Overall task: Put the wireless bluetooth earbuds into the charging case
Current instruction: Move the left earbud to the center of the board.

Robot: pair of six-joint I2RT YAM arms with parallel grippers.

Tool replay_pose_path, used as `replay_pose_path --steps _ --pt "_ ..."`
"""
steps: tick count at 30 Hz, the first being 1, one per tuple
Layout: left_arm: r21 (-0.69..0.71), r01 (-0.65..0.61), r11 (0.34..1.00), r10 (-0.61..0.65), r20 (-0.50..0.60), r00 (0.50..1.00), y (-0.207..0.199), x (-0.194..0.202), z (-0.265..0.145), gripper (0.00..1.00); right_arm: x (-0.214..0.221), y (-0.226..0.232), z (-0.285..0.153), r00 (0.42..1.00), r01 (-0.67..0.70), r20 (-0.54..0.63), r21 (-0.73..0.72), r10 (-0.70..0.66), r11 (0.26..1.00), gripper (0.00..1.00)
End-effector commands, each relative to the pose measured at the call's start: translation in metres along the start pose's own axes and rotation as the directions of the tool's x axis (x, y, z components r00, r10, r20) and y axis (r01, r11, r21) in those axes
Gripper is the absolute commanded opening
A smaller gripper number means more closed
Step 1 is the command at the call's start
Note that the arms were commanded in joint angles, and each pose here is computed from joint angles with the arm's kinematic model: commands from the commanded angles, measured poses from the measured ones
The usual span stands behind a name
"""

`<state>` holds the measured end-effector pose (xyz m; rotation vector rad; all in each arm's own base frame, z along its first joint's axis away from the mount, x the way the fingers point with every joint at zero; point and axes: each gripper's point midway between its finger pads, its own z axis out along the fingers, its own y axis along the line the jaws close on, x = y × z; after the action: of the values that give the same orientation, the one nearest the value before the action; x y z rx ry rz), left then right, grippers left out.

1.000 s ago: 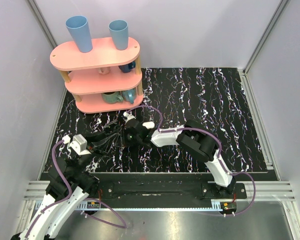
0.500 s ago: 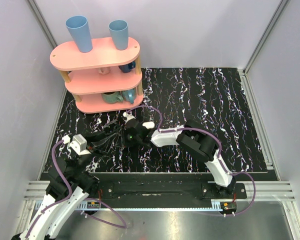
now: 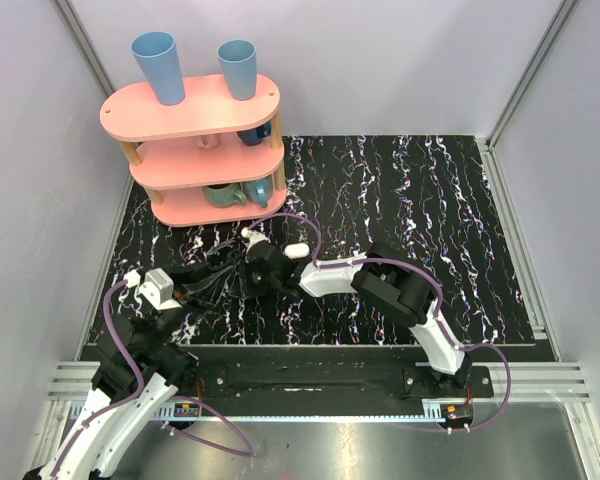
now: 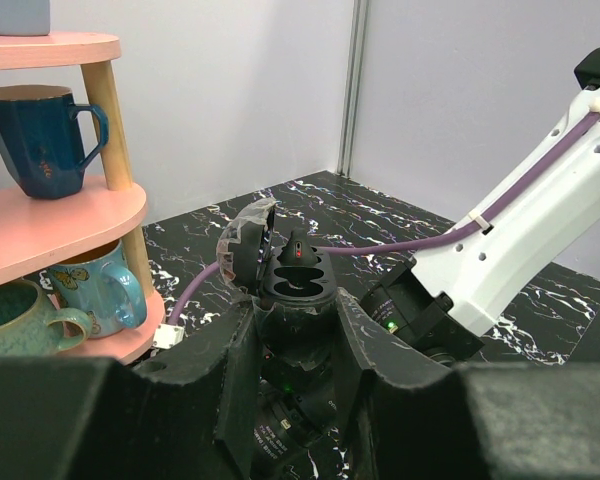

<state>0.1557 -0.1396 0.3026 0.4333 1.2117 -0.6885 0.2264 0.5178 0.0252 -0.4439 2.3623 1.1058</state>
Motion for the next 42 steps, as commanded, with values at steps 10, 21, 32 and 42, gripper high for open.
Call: replay_pose_path --steps 10,21,32,42 --pt "0.025 -0.030 0.999 0.024 0.215 0.976 -0.011 -0.060 -0.023 0.00 0.010 -0.002 -0.001 0.998 0.048 -0.030 0.028 -0.047 0.998 0.25" --pt "0.024 -0.028 0.999 0.022 0.214 0.977 -0.011 -0.060 -0.023 0.00 -0.002 0.018 -0.016 0.997 0.067 0.033 -0.061 -0.065 0.996 0.15" --pt "0.018 -0.029 0.999 0.024 0.215 0.976 -0.010 -0.060 -0.024 0.00 -0.020 0.009 -0.045 0.984 0.137 0.109 0.037 -0.141 0.990 0.12" --pt "0.018 -0.027 0.999 0.022 0.212 0.977 -0.010 -0.059 -0.024 0.00 -0.033 0.001 -0.070 0.978 0.146 0.133 0.129 -0.163 0.981 0.11"
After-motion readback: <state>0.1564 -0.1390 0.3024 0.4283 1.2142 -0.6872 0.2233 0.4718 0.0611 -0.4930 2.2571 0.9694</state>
